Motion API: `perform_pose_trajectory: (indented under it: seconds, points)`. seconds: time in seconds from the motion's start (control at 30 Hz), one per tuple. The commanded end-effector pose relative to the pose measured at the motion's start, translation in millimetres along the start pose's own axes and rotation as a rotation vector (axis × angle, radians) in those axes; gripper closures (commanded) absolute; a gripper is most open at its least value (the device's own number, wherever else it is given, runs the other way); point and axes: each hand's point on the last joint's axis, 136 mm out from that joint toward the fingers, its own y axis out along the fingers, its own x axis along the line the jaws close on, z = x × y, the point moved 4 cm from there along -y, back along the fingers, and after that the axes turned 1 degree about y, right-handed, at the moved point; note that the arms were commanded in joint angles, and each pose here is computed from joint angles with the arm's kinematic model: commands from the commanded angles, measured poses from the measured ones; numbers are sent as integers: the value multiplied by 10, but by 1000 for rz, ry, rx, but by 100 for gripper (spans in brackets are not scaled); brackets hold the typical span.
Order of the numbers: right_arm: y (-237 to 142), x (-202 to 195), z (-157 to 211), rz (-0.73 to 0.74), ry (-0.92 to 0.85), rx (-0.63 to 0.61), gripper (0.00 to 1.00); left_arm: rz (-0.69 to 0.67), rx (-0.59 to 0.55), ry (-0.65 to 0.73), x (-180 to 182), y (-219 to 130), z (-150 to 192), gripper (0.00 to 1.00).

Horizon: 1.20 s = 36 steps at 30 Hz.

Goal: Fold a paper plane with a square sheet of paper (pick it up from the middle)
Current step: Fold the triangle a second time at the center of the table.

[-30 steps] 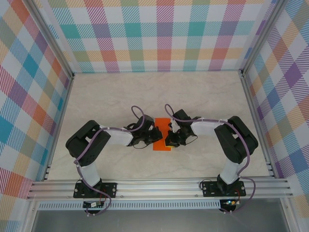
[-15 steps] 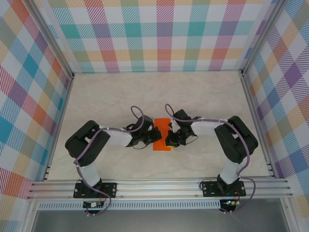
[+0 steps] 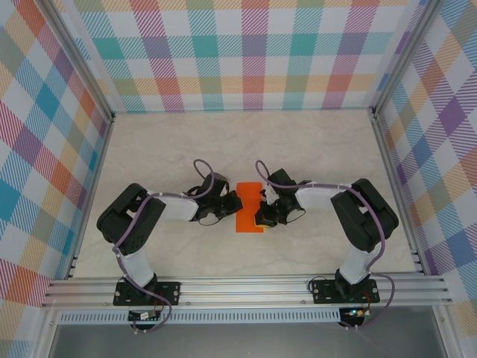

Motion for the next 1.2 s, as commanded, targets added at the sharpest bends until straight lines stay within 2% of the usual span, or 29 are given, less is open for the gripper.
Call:
perform_pose_trajectory:
  seconds: [0.0,0.37,0.6,0.9,1.17]
  points:
    - [150,-439,245,167,89,82,96,-142,-44,-14,268,-118,-127,96]
    - [151,-413,230,156,86,79,95,0,-94,29,-200,-438,-239,92]
    - [144,-406,217,155,86,73,95,75,-6,76,-429,-286,-37,92]
    - [89,-329,196,136,74,61,95,-36,91,50,-153,92,158,96]
    - [-106,69,51,19,12,17,91,-90,123,31,35,187,250,98]
